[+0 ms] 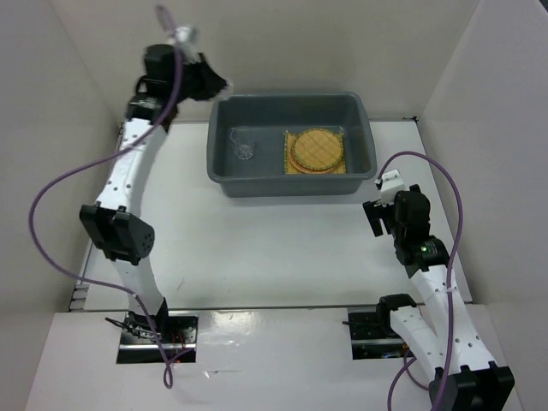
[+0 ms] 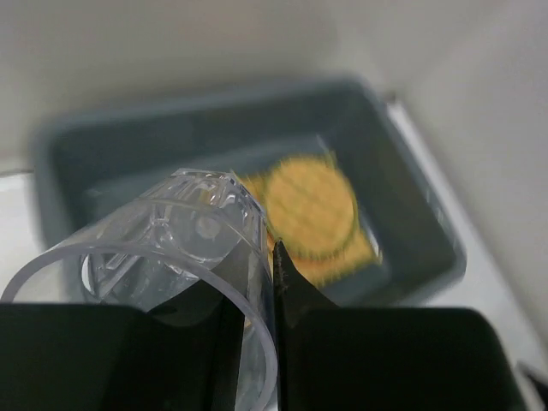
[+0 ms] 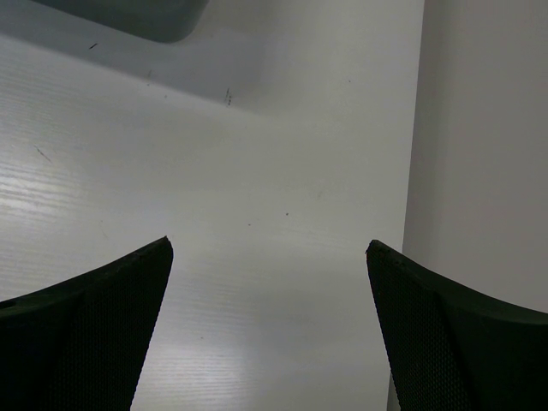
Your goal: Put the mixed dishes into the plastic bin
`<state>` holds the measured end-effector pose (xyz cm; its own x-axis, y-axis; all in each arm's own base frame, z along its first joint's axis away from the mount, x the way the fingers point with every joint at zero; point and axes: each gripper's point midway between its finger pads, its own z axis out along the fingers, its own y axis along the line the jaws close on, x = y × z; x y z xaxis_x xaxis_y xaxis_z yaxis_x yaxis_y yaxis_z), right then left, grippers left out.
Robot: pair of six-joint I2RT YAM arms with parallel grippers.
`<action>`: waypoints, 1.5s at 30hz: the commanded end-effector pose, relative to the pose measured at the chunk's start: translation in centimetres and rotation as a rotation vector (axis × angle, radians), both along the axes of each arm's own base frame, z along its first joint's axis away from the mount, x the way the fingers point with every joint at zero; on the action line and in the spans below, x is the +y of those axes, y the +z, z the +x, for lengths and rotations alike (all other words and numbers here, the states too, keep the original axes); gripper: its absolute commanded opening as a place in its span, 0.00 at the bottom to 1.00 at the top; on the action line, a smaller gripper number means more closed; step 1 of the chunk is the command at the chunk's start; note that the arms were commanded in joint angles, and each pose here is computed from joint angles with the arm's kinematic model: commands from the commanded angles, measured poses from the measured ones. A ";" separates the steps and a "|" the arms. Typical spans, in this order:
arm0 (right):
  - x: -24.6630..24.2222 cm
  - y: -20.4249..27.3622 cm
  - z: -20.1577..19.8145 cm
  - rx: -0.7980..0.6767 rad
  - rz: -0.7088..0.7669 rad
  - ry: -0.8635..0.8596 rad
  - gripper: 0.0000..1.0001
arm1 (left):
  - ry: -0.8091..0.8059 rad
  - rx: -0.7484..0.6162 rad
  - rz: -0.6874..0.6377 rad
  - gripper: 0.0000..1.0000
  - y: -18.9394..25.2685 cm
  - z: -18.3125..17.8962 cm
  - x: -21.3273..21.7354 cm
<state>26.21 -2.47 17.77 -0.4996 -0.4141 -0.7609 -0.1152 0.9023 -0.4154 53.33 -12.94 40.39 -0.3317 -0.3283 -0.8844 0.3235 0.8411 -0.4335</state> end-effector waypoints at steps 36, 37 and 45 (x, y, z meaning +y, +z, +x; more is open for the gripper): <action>-0.1 0.2 0.6 -0.017 -0.004 -0.016 0.98 | -0.113 0.509 0.557 0.26 -30.6 1.2 -9.3; -0.3 0.2 0.6 -0.017 -0.009 -0.025 0.98 | -0.122 0.478 0.537 0.43 -29.1 1.5 -9.8; -0.2 0.6 0.7 -0.017 -0.001 -0.029 0.98 | 0.017 0.161 0.360 1.00 -11.4 3.1 -9.8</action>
